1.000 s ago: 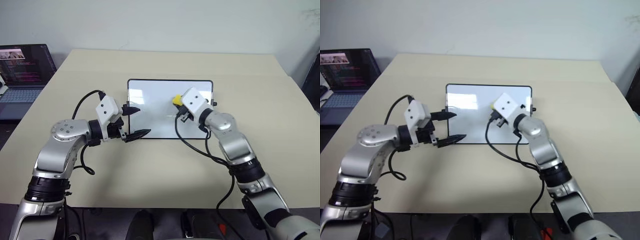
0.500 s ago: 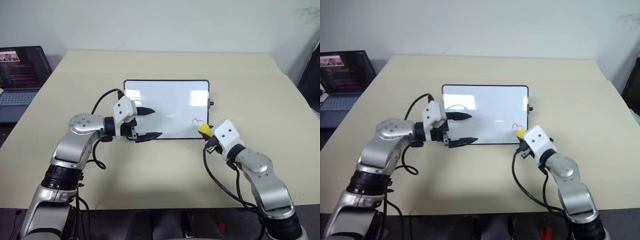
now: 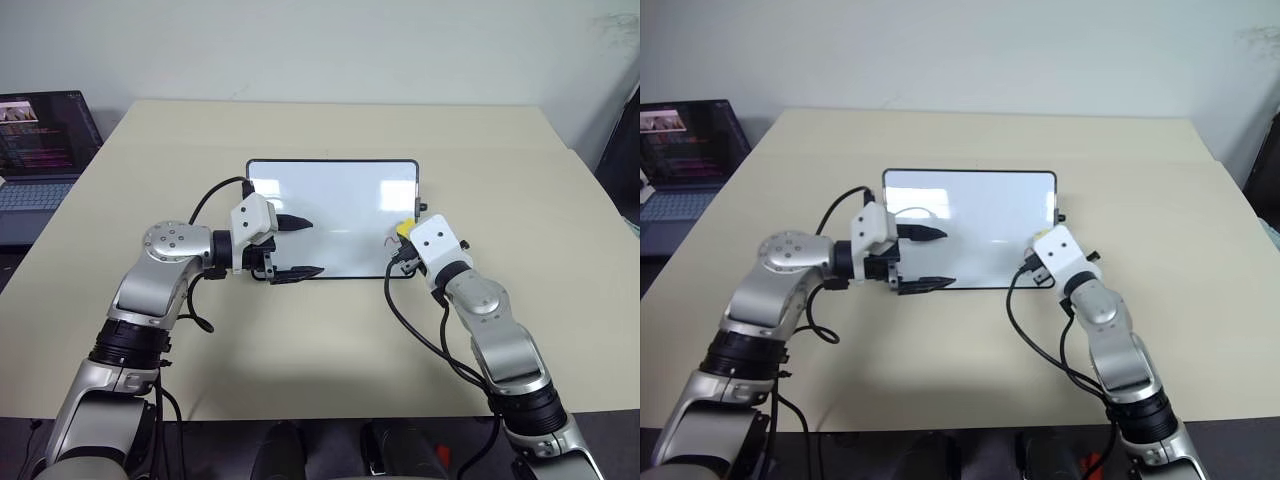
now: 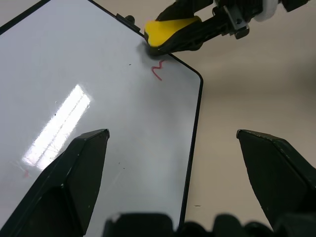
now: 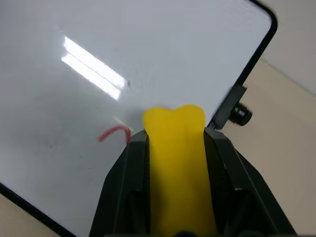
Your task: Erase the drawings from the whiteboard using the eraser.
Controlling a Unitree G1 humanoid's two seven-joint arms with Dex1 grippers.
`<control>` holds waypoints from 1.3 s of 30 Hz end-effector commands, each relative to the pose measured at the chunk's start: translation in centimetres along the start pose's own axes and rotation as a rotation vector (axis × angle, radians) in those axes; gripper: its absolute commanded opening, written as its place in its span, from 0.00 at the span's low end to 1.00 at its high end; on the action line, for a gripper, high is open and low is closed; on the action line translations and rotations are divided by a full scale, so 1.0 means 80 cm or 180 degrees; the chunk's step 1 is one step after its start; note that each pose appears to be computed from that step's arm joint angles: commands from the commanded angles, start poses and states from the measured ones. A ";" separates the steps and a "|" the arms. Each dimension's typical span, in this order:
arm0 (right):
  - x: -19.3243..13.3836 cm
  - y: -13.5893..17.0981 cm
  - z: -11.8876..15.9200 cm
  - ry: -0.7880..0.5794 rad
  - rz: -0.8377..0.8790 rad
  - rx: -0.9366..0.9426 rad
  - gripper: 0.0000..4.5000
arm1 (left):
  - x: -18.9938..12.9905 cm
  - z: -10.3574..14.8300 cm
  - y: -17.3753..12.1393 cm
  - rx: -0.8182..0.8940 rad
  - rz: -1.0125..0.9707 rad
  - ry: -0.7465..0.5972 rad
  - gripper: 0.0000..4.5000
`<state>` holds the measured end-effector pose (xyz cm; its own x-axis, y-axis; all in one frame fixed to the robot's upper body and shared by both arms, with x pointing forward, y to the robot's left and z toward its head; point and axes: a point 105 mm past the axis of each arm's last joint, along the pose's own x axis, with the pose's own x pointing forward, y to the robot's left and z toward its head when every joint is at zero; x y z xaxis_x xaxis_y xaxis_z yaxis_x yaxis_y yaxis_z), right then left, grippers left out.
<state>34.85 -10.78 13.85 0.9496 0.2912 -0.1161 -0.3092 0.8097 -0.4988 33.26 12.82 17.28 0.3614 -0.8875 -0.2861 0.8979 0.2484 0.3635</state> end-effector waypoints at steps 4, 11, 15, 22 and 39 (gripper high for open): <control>-0.002 0.024 0.002 -0.0008 0.0361 -0.0028 0.25 | -0.004 0.013 0.004 0.0123 0.0023 -0.0047 1.00; 0.004 0.017 0.006 -0.0040 0.0207 -0.0124 0.25 | -0.004 0.012 0.005 0.0111 0.0034 -0.0036 1.00; 0.010 0.005 0.018 -0.0152 0.0048 -0.0137 0.25 | -0.005 0.011 0.006 0.0104 0.0047 -0.0029 1.00; 0.007 0.035 0.002 0.0073 0.0476 -0.0084 0.25 | -0.006 0.011 0.005 0.0103 0.0050 -0.0028 1.00; -0.002 0.001 -0.029 0.0371 0.0247 -0.0178 0.25 | -0.004 0.012 0.005 0.0117 0.0021 -0.0041 1.00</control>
<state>35.09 -10.67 13.51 0.9295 0.3229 -0.1779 -0.3661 0.7509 -0.5496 33.27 12.90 17.26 0.3623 -0.8861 -0.2892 0.8985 0.2495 0.3611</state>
